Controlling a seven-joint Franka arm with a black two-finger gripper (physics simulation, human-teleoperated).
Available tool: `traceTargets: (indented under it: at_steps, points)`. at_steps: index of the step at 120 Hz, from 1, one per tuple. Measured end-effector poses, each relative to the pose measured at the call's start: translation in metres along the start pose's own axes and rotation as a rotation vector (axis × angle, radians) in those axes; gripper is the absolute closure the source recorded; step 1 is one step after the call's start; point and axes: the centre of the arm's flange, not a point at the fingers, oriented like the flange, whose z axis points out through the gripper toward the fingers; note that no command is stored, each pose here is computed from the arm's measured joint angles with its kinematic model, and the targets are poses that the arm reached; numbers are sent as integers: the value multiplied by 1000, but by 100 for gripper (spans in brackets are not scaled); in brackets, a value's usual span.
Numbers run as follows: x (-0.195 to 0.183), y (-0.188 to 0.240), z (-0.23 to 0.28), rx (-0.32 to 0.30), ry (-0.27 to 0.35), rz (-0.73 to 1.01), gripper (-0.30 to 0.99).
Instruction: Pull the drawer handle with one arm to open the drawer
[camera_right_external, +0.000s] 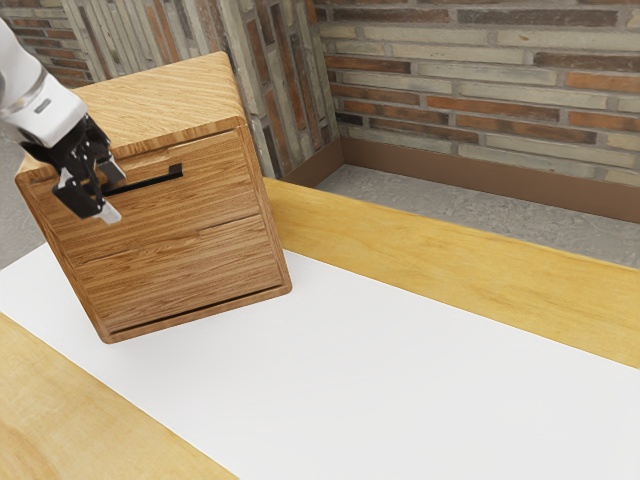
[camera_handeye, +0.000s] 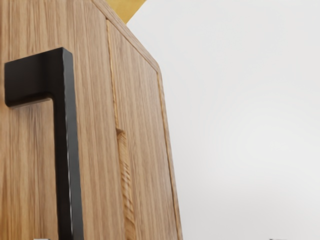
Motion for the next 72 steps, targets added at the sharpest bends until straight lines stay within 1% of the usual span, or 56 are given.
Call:
traceTargets:
  at_steps: [16, 31, 44, 66, 72]
  points:
    - [3, -4, 5, 21, 4, -5, 13]
    - [5, -2, 22, 5, -4, -8, 13]
    - [4, 4, 32, -13, -4, -10, 5]
    - [-1, 21, 27, -27, 26, -4, 6]
    - [-1, 27, 23, -29, 38, 0, 9]
